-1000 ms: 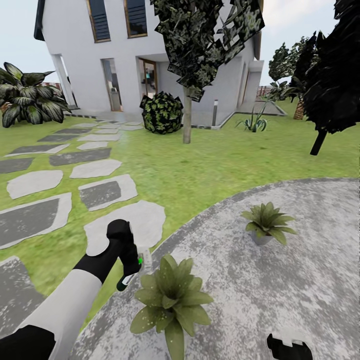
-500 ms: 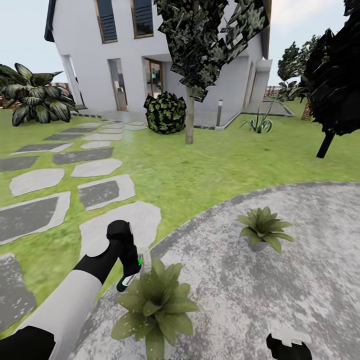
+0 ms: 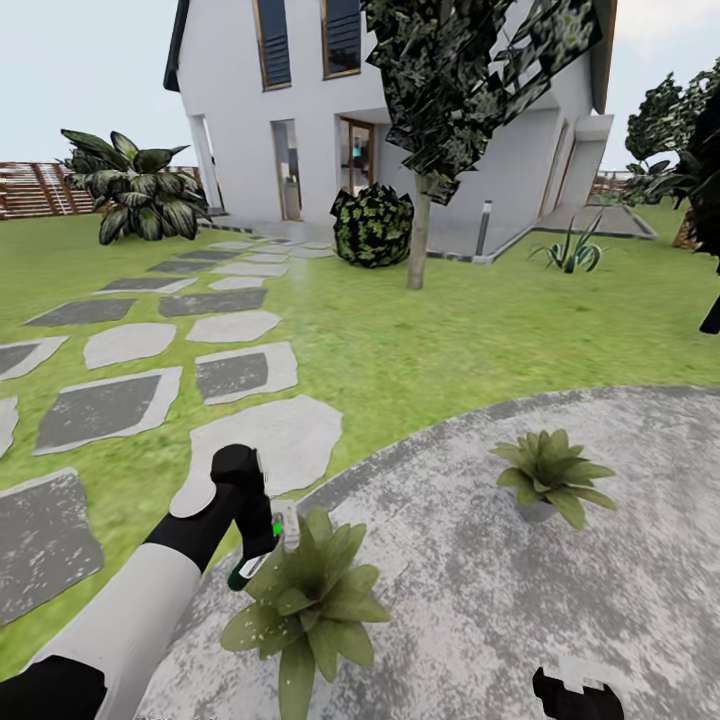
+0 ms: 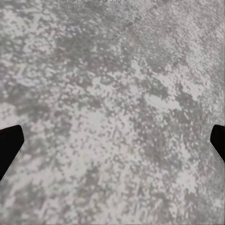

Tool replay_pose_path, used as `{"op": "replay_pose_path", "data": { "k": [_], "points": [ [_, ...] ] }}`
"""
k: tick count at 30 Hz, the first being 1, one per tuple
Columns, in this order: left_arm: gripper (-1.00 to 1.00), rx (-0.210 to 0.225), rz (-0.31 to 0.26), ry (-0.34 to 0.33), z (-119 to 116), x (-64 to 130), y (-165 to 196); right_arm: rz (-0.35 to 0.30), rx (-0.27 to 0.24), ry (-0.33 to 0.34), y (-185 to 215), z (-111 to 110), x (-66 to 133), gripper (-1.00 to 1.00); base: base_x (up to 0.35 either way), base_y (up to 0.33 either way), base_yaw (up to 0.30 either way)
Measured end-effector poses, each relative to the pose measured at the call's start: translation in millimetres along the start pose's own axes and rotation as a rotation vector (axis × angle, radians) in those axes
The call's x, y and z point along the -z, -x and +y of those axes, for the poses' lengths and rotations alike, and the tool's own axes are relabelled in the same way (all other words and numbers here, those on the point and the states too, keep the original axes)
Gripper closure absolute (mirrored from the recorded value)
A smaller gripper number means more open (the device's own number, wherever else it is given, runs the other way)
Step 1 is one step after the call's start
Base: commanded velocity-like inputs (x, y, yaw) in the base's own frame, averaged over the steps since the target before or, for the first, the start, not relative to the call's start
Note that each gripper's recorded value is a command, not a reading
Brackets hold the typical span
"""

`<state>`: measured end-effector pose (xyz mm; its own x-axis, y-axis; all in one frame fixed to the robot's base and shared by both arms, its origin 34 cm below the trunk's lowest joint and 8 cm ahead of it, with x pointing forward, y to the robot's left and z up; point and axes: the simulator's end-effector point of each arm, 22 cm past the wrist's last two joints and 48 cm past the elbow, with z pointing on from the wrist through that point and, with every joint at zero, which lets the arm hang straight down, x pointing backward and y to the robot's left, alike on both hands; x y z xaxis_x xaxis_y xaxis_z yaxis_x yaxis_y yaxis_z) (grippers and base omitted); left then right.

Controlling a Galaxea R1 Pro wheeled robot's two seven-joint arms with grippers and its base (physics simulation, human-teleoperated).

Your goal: Pick up the pesticide atomizer in the garden and spray insectifuge to fully cover both potted plants in the garden.

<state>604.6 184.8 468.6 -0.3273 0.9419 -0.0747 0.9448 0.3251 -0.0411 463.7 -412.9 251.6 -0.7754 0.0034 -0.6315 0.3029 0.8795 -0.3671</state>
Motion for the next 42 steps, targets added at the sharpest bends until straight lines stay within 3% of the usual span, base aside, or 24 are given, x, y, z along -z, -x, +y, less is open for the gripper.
{"op": "replay_pose_path", "data": {
  "k": [4,9,14,21,32,36,42],
  "points": [
    [1.00,0.000,0.016,-0.022,-5.1,-4.8,-5.6,0.000,-0.001,-0.001,0.1,-0.9,-0.3,-1.00,0.083,-0.156,0.064],
    [1.00,0.007,0.092,-0.035,-5.5,-16.1,-29.6,0.000,0.001,-0.002,-0.1,-1.5,-0.5,-1.00,0.014,-0.022,0.006],
    [1.00,0.042,0.128,-0.065,-9.9,-27.2,-54.0,0.000,0.001,-0.004,0.1,-3.5,-1.1,-1.00,0.000,0.000,0.000],
    [1.00,0.052,0.127,-0.085,-17.6,-33.2,-51.1,-0.002,0.002,-0.008,0.9,-5.6,-1.8,-1.00,0.000,-0.154,0.011],
    [1.00,0.056,0.139,-0.085,-17.1,-34.3,-57.6,-0.002,0.000,-0.007,0.7,-4.8,-1.6,-1.00,-0.143,-0.204,0.209],
    [1.00,0.061,0.153,-0.129,-38.9,-52.6,-67.6,-0.002,0.000,-0.006,0.7,-4.7,-1.6,-1.00,-0.011,-0.008,0.006],
    [1.00,0.032,0.118,-0.116,-39.9,-46.9,-41.2,-0.002,0.002,-0.006,0.9,-4.6,-1.5,-1.00,0.000,0.000,0.000]
  ]
}}
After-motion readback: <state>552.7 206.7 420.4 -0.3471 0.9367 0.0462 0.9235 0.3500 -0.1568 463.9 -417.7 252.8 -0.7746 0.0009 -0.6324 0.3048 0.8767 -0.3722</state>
